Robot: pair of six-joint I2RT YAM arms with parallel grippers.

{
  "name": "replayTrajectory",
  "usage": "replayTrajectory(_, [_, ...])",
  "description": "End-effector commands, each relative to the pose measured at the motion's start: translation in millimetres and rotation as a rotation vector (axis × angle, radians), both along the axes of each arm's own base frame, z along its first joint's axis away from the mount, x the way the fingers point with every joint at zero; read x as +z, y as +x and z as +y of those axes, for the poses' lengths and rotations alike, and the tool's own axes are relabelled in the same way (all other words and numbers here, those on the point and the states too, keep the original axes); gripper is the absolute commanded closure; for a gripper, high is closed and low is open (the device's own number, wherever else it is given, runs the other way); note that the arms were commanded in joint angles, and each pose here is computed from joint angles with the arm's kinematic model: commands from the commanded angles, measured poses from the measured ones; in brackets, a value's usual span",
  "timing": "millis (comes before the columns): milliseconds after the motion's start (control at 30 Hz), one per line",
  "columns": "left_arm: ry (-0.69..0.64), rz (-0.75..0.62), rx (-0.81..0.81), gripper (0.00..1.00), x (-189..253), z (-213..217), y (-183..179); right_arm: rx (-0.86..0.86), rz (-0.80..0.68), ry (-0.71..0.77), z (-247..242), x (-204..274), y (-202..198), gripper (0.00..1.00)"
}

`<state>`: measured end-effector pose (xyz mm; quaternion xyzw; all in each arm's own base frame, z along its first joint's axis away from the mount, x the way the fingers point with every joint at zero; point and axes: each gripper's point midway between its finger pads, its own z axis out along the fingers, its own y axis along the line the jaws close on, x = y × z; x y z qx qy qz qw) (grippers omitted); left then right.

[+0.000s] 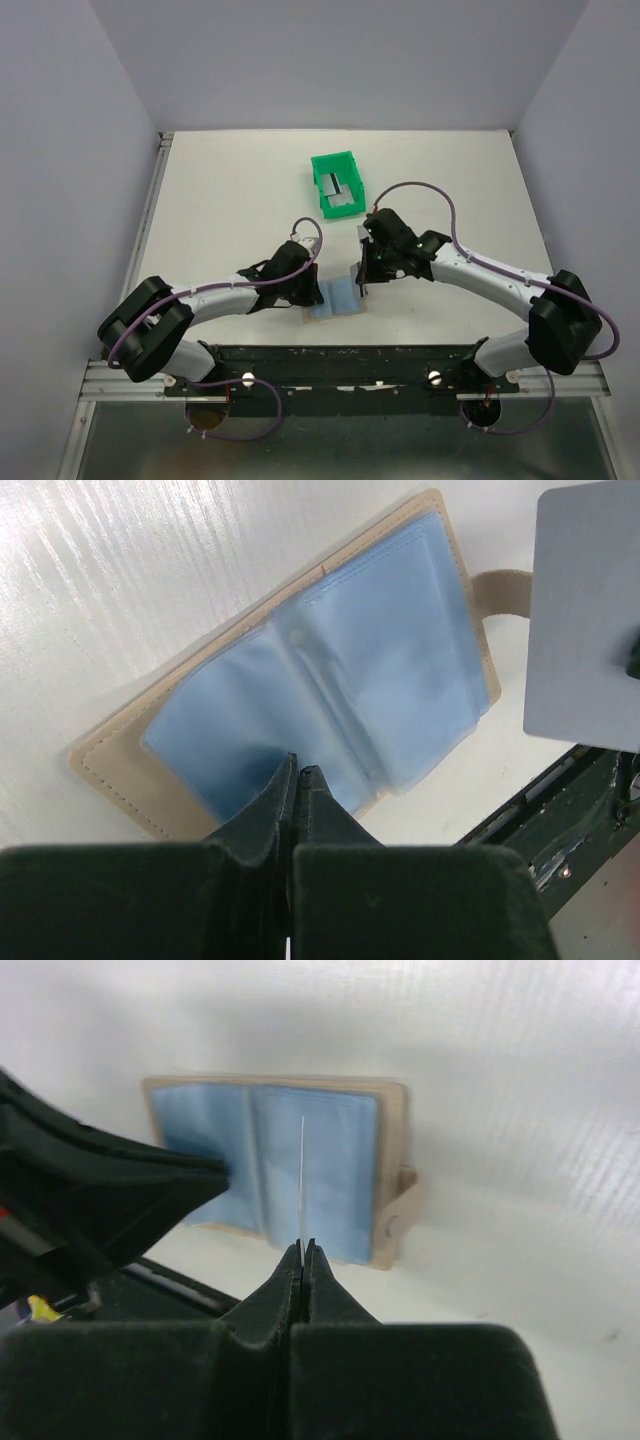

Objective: Put the credit cards into the card holder
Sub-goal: Insert the credit card into the card holder.

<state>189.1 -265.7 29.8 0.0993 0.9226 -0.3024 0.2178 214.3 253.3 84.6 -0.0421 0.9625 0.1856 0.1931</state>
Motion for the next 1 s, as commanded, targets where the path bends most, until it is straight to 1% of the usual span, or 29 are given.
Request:
replayTrajectory(0, [0.018, -0.009, 0.018, 1.0, -4.7, 4.8, 1.2, 0.131, -0.017, 0.192, 40.6, 30.3, -3.4, 1.0])
replayTrajectory(67, [0.017, -0.01, 0.02, 1.0, -4.4, 5.4, 0.9, 0.159, 0.023, 0.253, 55.6, 27.3, -6.6, 0.99])
replayTrajectory(133, [0.017, -0.012, 0.021, 1.0, -3.5, 5.7, 1.0, 0.161, 0.053, 0.275, 62.7, 19.1, -7.5, 0.99])
replayTrajectory(400, [0.016, -0.014, 0.026, 1.0, -3.2, 7.5, 0.1, 0.161, 0.146, 0.291, 71.0, -19.7, -16.4, 0.99])
replayTrajectory(467, [0.018, -0.014, 0.025, 1.0, -3.9, 7.5, 0.2, 0.159, 0.162, 0.269, 68.5, -28.3, -19.0, 0.99])
replayTrajectory(700, [0.022, -0.007, 0.025, 1.0, -7.3, 8.1, -0.9, 0.102, 0.148, 0.098, 37.2, -44.3, -16.0, 1.0])
replayTrajectory(833, [0.026, -0.004, 0.022, 1.0, -9.0, 8.2, -1.2, 0.097, 0.144, 0.049, 27.9, -48.6, -16.9, 0.99])
replayTrajectory(967, [0.027, -0.006, 0.026, 1.0, -8.8, 9.7, -1.7, 0.098, 0.145, 0.048, 27.1, -51.2, -17.2, 1.0])
